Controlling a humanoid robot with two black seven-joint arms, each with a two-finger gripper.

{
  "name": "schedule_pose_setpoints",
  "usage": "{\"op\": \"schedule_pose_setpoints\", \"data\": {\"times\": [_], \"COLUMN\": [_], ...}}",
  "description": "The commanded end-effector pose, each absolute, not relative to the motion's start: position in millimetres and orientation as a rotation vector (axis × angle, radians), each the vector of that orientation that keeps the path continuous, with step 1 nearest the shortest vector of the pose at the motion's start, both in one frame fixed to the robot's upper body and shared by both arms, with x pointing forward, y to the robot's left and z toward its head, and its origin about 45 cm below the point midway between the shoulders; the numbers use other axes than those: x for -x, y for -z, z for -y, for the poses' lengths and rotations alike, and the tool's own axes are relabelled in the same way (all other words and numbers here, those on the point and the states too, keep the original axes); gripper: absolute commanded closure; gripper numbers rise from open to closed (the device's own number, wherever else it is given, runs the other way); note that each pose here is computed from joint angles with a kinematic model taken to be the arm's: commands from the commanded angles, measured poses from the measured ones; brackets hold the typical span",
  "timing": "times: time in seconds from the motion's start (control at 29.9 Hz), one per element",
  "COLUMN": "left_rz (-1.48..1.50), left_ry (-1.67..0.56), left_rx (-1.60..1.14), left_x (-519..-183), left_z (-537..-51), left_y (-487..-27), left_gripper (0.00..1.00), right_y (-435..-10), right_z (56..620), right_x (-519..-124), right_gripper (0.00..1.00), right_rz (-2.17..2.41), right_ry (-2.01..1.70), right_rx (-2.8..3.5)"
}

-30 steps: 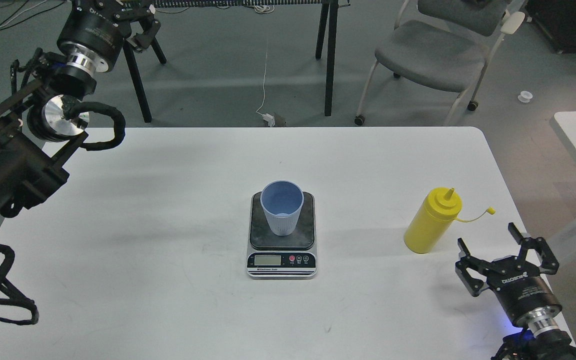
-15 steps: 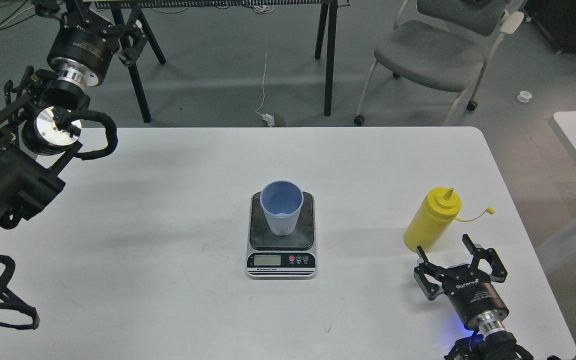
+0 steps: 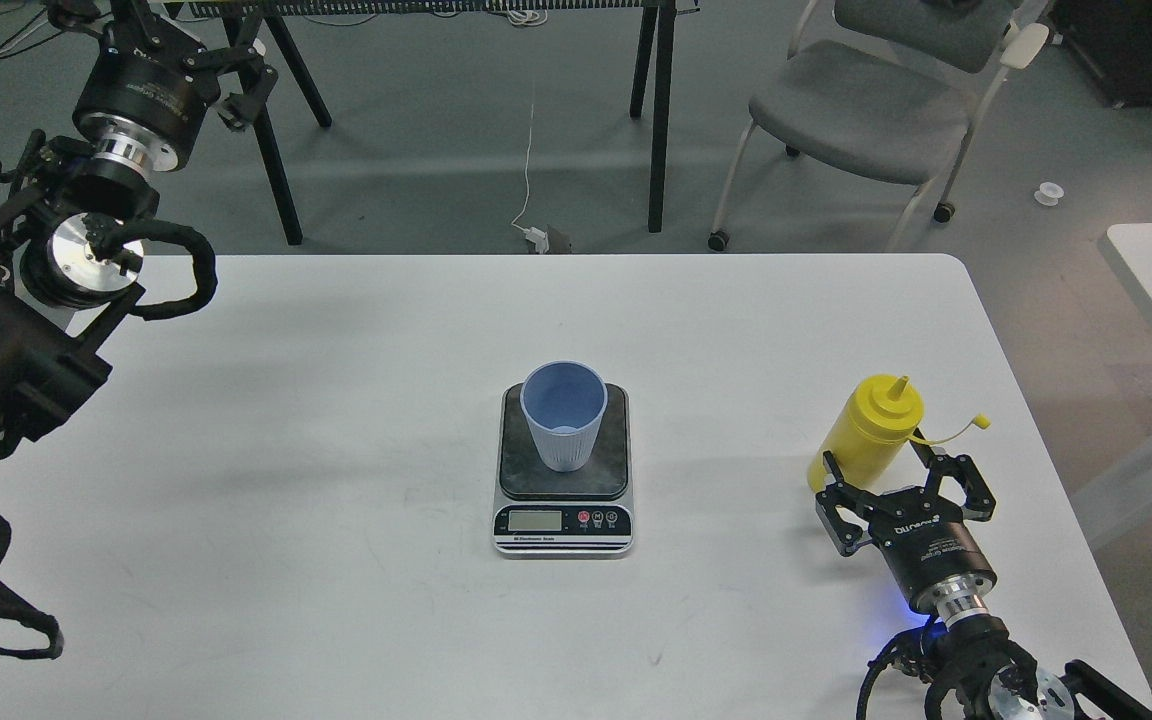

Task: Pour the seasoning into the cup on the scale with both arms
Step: 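Reach the right gripper to the yellow squeeze bottle and grasp it, then lift the yellow bottle with the right gripper and tip it over the cup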

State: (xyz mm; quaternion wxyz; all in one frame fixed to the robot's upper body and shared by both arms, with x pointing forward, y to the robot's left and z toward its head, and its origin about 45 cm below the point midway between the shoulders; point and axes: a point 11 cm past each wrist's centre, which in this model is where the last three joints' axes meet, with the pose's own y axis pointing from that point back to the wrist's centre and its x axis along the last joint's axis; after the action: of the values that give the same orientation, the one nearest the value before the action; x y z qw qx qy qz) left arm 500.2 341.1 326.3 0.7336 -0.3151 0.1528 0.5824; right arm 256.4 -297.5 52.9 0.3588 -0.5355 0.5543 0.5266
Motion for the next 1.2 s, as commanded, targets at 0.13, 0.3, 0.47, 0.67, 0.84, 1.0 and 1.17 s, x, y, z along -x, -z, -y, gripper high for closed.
{"op": "schedule_pose_setpoints", "data": {"times": [0.13,0.3,0.47,0.67,0.84,1.0,1.17], "left_rz": [-0.339,-0.336,-0.335,-0.332,-0.327,-0.33,-0.342], "left_ry": [-1.282,-1.282,-1.284,-1.283,-1.285,-1.286,-1.286], "left_rx": [0.697,0.698,0.7,0.706,0.713,0.717,0.724], "left_x": [-500,-499,-499,-499,-499,-499,-498], "left_z": [-340,-340,-340,-340,-342,-341,-344], "left_y": [-325,-325,-326,-327,-328,-328,-326], "left_gripper": [0.0,0.0,0.0,0.0,0.0,0.0,0.0], "right_y": [-46,-54,-58,-71,-118,-186,-233], "right_z": [276,278,283,294,339,337,308], "right_x": [-272,-288,-299,-311,-340,-385,-416], "right_gripper": [0.09,0.23,0.4,0.63,0.65,0.65,0.64], "right_rz": [-1.403,-1.396,-1.408,-1.419,-1.461,-1.441,-1.383], "right_ry": [-1.368,-1.333,-1.301,-1.249,-1.06,-0.789,-0.545], "right_rx": [1.339,1.348,1.354,1.423,1.594,1.955,2.234]}}
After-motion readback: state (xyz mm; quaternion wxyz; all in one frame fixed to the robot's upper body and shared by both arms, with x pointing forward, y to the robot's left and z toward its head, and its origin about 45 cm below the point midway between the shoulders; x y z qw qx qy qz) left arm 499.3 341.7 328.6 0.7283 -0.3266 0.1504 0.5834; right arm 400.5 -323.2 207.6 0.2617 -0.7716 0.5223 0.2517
